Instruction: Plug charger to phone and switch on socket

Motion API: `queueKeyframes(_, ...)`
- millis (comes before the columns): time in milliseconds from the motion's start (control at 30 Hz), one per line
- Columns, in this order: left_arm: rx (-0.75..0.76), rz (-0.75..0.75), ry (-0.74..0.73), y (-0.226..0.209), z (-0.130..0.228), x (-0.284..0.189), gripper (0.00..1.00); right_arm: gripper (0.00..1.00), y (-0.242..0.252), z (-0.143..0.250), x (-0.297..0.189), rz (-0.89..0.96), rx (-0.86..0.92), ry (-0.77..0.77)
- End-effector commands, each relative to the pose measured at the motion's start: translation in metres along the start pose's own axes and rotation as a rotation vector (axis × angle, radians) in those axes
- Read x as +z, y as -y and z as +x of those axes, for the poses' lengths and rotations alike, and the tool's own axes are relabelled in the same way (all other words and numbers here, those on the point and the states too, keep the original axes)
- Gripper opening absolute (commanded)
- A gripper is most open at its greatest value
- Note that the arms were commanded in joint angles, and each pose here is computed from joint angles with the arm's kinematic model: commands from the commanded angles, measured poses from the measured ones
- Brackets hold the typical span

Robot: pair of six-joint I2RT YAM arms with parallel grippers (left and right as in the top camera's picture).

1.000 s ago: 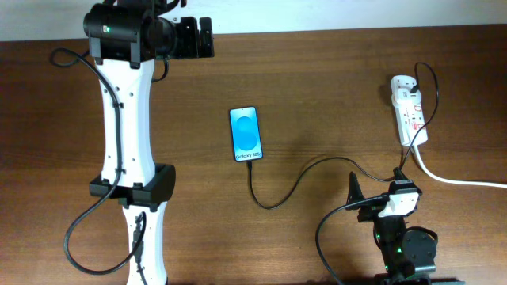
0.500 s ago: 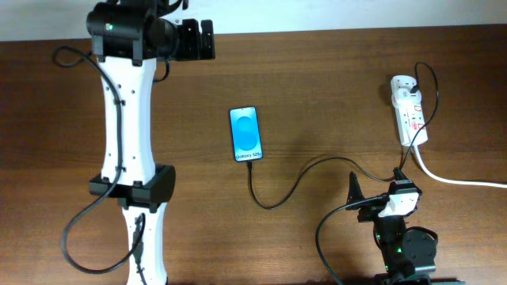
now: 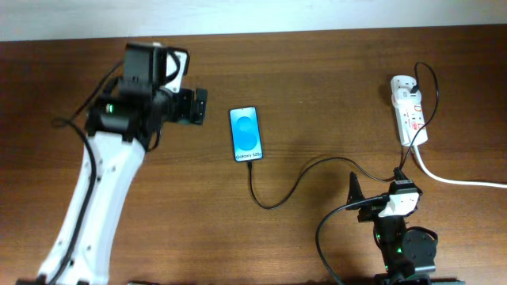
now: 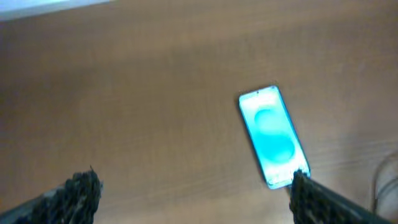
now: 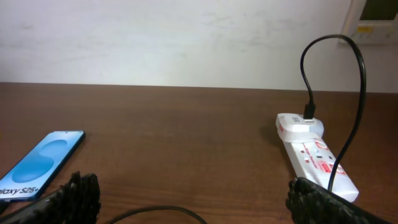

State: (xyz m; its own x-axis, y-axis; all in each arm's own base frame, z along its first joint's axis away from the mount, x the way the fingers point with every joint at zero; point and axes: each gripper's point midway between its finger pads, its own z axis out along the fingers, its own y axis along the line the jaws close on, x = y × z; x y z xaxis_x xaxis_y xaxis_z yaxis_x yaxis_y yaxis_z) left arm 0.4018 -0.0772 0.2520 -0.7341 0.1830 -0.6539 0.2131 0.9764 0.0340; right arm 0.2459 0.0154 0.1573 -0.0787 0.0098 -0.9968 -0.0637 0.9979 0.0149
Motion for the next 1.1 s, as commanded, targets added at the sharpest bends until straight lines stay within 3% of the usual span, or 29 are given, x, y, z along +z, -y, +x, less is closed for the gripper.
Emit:
queueKeyframes(0,0.035,-0.023,0.111,-0.004,0.011,-0.016,1.00,0.98,-0.001,0.002,0.000,-0.001,-0.008,-0.002)
queueKeyframes(367,-0.014,-0.120,0.531,-0.028,0.088,-0.048,1.00,0.99,-0.001,0.002,0.000,-0.001,-0.008,-0.002)
queueKeyframes(633,0.181,-0.215,0.788,-0.023,0.133,-0.063,0.99,0.98,-0.001,0.002,0.000,-0.001,-0.008,-0.002)
queueKeyframes(967,0.164,-0.325,0.854,-0.041,0.170,-0.059,0.99,0.99,-0.001,0.002,0.000,-0.001,-0.008,-0.002)
queueKeyframes(1067,0.163,-0.307,0.772,-0.040,0.185,-0.044,0.99,0.98,-0.001,0.002,0.000,-0.001,-0.008,-0.002)
